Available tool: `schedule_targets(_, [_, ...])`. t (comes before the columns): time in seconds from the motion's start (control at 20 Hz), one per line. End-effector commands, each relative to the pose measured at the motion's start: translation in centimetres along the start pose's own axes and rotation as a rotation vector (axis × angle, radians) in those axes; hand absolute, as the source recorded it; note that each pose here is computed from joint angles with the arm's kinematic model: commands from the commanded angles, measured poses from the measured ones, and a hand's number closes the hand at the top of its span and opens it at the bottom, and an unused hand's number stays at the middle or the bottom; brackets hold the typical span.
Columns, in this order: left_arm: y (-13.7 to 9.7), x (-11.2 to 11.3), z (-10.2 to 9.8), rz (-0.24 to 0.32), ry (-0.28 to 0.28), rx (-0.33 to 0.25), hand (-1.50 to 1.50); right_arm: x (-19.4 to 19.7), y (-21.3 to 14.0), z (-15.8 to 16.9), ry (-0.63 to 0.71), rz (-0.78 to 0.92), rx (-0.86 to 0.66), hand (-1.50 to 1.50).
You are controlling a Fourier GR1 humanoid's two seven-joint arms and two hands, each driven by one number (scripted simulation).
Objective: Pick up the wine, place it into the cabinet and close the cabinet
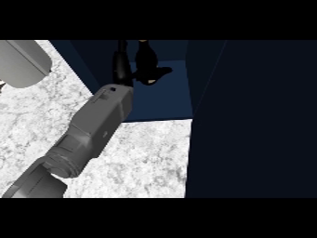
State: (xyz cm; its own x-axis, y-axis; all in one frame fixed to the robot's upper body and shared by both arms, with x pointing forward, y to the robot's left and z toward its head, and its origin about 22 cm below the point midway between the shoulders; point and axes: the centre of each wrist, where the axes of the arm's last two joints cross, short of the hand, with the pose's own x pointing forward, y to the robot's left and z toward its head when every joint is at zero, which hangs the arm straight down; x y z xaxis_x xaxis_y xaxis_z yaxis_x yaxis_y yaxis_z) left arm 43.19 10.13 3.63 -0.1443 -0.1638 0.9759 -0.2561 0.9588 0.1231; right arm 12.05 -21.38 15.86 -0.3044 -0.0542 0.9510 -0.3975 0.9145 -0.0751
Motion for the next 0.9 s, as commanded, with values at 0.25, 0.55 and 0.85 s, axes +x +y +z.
schedule_targets(0.25, [0.2,0.5,0.1,0.171,-0.116,-0.068,-1.50,3.9,0.9,1.9,-0.058,-0.052,0.005,-1.50])
schedule_targets(0.55, [-0.1,-0.3,1.6,0.211,-0.116,-0.126,-1.50,4.7,0.8,3.2,-0.048,-0.046,-0.011,-1.50])
schedule_targets(0.85, [-0.2,0.9,2.8,0.272,-0.128,-0.165,-1.50,4.0,0.3,2.8,-0.052,-0.038,-0.017,-1.50])
